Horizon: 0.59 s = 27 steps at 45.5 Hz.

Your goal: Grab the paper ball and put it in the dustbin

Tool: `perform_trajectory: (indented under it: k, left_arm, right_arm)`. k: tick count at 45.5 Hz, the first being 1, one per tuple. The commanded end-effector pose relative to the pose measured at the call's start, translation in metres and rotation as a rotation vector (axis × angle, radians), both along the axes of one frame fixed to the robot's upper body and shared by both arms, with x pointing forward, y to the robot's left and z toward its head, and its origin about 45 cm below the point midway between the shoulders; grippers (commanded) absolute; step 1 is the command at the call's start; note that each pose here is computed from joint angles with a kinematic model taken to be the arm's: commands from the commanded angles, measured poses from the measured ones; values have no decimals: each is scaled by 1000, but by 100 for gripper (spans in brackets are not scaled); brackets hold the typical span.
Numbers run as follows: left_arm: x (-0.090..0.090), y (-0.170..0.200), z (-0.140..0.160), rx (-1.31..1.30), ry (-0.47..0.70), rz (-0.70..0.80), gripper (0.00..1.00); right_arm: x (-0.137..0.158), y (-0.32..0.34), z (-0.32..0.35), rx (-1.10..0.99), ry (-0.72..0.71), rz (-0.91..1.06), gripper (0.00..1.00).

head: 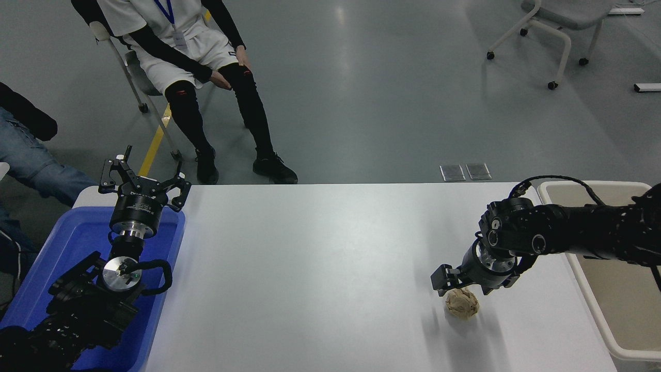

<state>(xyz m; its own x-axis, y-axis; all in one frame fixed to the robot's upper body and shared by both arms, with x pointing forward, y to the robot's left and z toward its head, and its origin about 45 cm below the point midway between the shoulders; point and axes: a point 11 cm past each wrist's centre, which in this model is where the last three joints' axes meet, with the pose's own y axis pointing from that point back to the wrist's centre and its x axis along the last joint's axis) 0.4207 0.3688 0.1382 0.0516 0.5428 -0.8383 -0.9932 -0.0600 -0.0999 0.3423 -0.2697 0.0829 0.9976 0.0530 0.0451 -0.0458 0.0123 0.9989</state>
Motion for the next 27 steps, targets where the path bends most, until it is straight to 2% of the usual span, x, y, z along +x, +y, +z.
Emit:
perform_trajectory:
  k: [1,27]
  left_arm:
    - [0,0,0,0,0,0,99]
    - [0,0,0,0,0,0,99]
  right_arm:
    - [-10,8,-17,-5,-10,35,100]
    - [-8,-12,-24,-62,-50,59,100]
